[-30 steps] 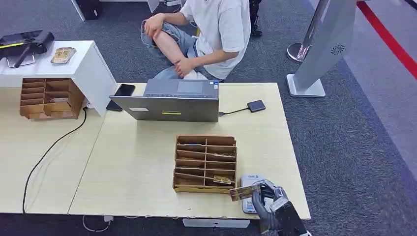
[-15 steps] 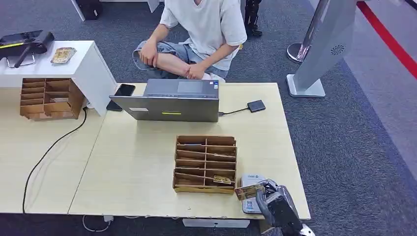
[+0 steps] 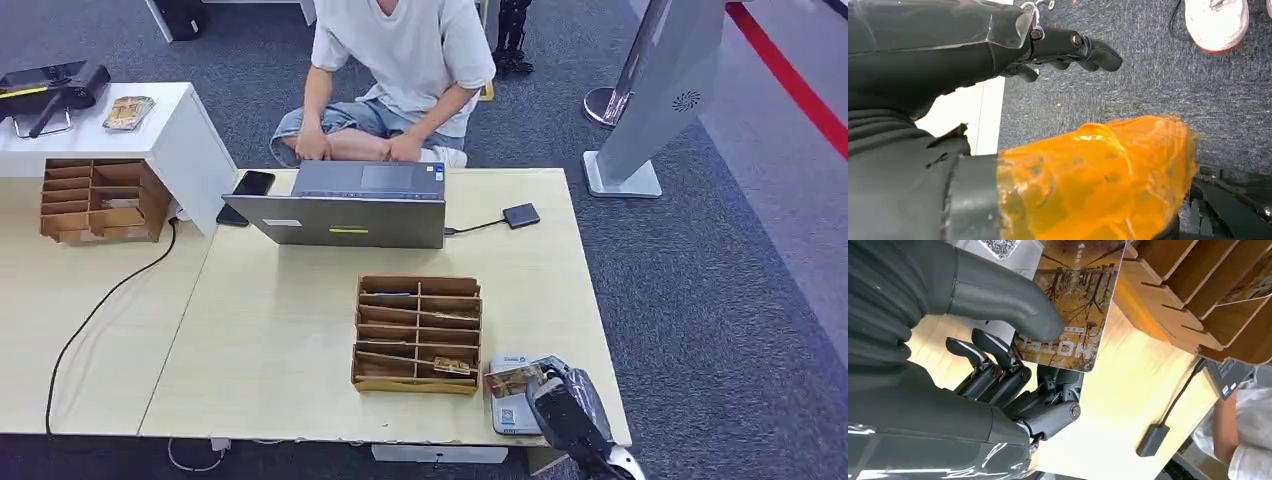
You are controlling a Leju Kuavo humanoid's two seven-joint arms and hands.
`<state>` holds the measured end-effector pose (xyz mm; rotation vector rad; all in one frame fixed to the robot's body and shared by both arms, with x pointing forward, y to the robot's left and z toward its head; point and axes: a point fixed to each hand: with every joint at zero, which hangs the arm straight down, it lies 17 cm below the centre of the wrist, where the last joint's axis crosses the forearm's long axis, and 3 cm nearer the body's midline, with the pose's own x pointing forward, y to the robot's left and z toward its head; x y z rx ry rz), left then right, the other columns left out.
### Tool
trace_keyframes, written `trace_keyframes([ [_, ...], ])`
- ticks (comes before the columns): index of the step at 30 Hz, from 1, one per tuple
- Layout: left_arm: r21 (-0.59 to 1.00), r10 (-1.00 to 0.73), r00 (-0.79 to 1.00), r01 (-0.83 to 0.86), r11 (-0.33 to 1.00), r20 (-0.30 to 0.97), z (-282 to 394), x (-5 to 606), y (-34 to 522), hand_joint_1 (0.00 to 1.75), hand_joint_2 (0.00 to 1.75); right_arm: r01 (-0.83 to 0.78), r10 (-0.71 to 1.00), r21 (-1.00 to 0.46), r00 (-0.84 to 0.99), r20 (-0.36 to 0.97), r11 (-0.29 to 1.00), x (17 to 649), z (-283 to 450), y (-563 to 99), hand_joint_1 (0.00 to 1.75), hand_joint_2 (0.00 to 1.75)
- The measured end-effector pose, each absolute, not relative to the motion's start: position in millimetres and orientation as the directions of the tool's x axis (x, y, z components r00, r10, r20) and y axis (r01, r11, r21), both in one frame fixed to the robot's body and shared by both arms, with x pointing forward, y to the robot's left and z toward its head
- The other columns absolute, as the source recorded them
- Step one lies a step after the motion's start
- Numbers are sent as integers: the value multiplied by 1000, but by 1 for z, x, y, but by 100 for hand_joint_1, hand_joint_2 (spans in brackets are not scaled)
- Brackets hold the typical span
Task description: Pass the card to the sensor for recognition and then transmit it.
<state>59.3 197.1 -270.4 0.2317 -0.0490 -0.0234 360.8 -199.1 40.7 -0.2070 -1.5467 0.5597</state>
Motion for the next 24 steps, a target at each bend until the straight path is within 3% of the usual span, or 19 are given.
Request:
trace_keyframes([
  [24,232,-14,999,4,973,42,-271,58,198,0,0,-244,583,-560,30,812,792,365,25,-254,175,175],
])
